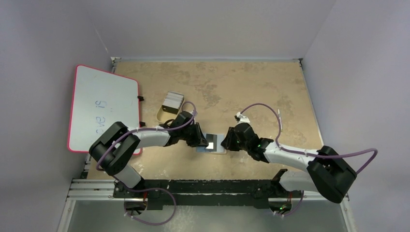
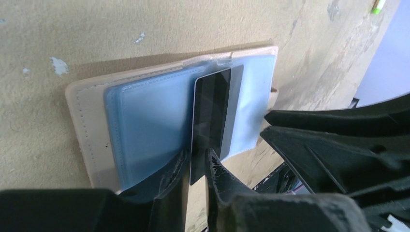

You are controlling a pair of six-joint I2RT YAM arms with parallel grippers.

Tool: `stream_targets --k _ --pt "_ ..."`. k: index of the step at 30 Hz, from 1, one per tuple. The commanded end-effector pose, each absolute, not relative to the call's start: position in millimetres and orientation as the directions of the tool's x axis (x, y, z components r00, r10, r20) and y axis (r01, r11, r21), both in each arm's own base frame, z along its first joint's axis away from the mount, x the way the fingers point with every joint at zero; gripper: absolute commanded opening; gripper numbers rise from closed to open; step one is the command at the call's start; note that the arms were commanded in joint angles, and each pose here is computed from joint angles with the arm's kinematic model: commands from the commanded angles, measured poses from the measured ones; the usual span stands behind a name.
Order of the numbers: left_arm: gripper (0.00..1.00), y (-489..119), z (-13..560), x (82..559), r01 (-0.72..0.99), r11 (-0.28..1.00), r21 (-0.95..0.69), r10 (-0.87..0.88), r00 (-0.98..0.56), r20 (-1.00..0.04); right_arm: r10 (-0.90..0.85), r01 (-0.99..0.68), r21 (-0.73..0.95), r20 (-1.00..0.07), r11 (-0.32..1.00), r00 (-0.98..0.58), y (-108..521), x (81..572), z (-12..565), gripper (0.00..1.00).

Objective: Put the credit cards into the card holder
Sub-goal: Insert the credit card into the card holder.

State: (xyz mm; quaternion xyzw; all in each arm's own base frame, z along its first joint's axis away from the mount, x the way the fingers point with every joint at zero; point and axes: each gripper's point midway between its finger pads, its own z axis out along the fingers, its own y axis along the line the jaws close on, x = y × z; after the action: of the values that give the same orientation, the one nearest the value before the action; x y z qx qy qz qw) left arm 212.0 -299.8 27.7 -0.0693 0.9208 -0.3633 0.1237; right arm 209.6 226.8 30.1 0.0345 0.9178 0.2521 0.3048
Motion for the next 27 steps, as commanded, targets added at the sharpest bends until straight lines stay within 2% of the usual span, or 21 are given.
stream_targets --k 1,4,6,15,22,27 --pt "0.21 -296.3 43.4 231.4 0.002 0.769 -0.639 -0.224 -0.935 -0.273 0.230 -0.099 0.464 -0.600 0.880 -0.767 224.4 225.4 54.9 0.32" --pt "0.33 -292.0 47.8 236.5 0.006 0.792 -0.610 -0.225 -0.927 -0.301 0.230 -0.084 0.452 -0.596 0.888 -0.770 220.8 225.3 51.5 0.38" --pt "0.35 -292.2 49.9 239.7 0.012 0.798 -0.602 -0.223 -0.923 -0.314 0.233 -0.078 0.453 -0.591 0.888 -0.773 219.9 223.9 50.0 0.38" --pt "0.36 -305.6 51.5 242.4 0.040 0.785 -0.618 -0.208 -0.923 -0.324 0.226 -0.071 0.450 -0.571 0.890 -0.790 220.4 221.4 33.1 0.31" --pt "0.37 -318.4 52.9 242.0 0.063 0.772 -0.632 -0.194 -0.924 -0.329 0.220 -0.076 0.478 -0.533 0.875 -0.817 228.9 216.3 17.7 0.30" --pt "0.37 -326.4 52.0 240.5 0.073 0.767 -0.637 -0.186 -0.926 -0.329 0.234 -0.074 0.484 -0.543 0.872 -0.806 229.5 219.5 19.0 0.29"
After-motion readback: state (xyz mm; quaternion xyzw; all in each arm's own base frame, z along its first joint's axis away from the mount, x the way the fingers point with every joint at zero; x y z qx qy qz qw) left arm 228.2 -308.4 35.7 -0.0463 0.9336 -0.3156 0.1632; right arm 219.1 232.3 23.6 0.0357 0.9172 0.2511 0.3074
